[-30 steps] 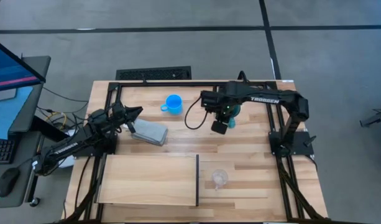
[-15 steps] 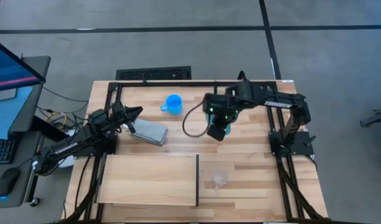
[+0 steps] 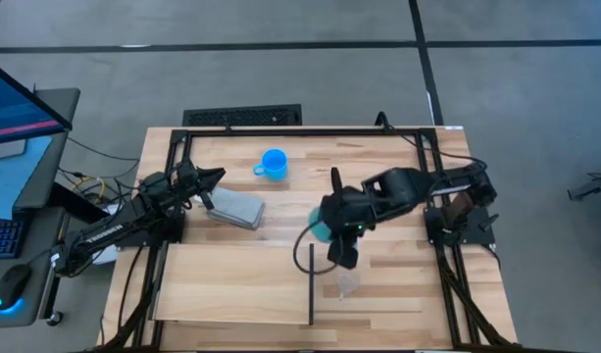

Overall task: Stack small to large cups/mugs on shelf
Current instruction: Put the green mug on the shelf

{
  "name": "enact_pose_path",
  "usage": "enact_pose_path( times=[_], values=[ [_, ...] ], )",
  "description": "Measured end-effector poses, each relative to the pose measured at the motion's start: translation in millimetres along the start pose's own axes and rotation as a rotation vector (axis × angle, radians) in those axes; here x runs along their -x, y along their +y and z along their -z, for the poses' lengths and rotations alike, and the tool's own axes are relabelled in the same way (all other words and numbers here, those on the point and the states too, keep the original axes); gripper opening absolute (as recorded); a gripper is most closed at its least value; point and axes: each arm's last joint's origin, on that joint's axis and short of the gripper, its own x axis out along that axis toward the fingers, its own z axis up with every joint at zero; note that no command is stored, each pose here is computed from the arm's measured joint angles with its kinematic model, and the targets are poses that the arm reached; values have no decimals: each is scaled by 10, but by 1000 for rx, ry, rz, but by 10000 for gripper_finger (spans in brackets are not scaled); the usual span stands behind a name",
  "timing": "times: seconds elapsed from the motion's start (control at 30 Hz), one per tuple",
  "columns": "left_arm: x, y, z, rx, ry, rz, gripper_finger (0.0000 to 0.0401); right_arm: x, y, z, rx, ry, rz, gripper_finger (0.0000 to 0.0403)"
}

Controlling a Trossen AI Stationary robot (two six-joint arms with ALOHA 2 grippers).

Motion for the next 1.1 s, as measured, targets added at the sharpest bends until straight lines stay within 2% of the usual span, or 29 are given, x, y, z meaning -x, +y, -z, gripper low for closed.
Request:
enact_pose_path(
  times=[0.6, 0.7, 0.83, 0.93, 1.03, 1.1],
  values=[
    [0, 0, 0, 0, 0, 0, 43, 43, 356, -136, 38, -247, -201, 34],
    [0, 0, 0, 0, 0, 0, 43, -71, 414, -225, 62, -282, -236, 34],
    [0, 0, -1, 0, -1, 1, 43, -282, 466, -357, 84, -260, -253, 34],
    [-3, 0, 3, 0, 4, 1, 43, -353, 500, -410, 91, -195, -202, 34],
    [-2, 2, 0, 0, 0, -6, 43, -433, 590, -520, 123, -241, -227, 34],
    [-9, 1, 11, 0, 14, -2, 43, -479, 563, -485, 116, -190, -242, 34]
  ],
)
